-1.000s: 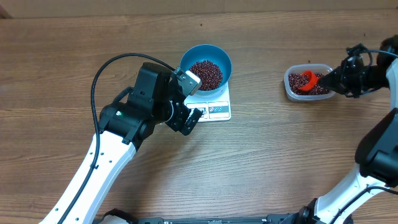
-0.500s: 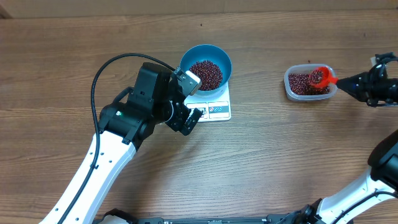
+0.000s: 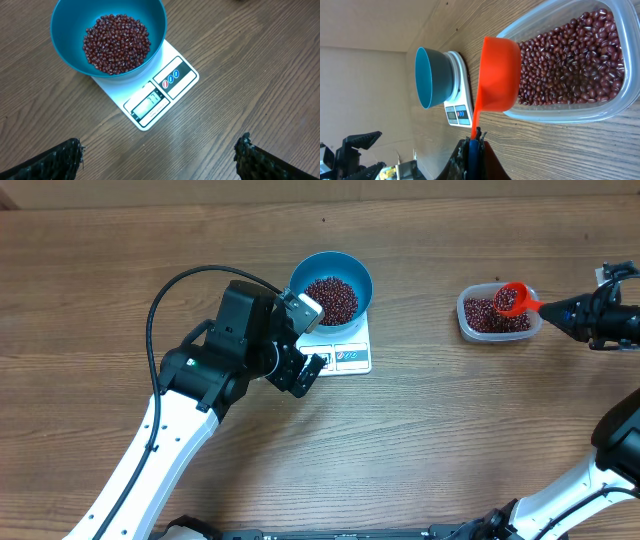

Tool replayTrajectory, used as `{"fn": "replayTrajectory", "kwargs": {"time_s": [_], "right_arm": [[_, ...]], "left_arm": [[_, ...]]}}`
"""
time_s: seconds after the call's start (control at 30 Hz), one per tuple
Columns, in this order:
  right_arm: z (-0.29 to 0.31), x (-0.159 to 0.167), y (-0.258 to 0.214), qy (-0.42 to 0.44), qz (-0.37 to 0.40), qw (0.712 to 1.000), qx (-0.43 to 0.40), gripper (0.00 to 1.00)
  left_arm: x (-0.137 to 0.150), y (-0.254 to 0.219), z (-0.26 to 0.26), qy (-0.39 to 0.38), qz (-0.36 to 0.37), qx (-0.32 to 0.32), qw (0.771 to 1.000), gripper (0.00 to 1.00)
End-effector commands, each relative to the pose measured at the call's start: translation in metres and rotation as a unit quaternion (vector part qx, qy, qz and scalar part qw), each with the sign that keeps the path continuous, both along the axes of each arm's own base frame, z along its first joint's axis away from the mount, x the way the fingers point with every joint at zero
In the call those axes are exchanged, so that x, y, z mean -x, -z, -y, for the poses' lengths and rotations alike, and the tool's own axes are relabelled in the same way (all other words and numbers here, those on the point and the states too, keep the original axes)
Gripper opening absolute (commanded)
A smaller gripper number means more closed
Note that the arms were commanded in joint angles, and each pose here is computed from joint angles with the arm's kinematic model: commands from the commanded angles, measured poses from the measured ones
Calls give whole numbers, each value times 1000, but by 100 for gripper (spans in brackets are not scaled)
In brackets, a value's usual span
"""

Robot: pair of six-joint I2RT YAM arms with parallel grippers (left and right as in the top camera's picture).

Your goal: Scoop item into bowl and weigh 150g on scale

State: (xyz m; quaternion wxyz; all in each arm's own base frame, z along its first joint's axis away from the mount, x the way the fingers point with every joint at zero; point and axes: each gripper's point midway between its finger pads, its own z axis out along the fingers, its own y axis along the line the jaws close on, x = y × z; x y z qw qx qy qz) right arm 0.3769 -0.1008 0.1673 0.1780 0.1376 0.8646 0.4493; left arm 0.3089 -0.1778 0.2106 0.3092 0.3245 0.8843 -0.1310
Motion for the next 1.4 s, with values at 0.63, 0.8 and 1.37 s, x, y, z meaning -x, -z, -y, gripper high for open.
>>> {"fn": "replayTrajectory", "kwargs": {"time_s": [0.63, 0.8, 1.37], "right_arm": [[-5, -1, -6, 1, 13, 1000, -27, 4], [-7, -1, -8, 1, 13, 999, -37, 4], [-52, 0, -19, -62, 27, 996, -60, 4]], "left_arm": [[-1, -13, 1, -4, 12, 10, 1000, 100], [-1, -13, 1, -4, 12, 11, 1000, 100], [-1, -13, 1, -4, 12, 11, 1000, 100]]}}
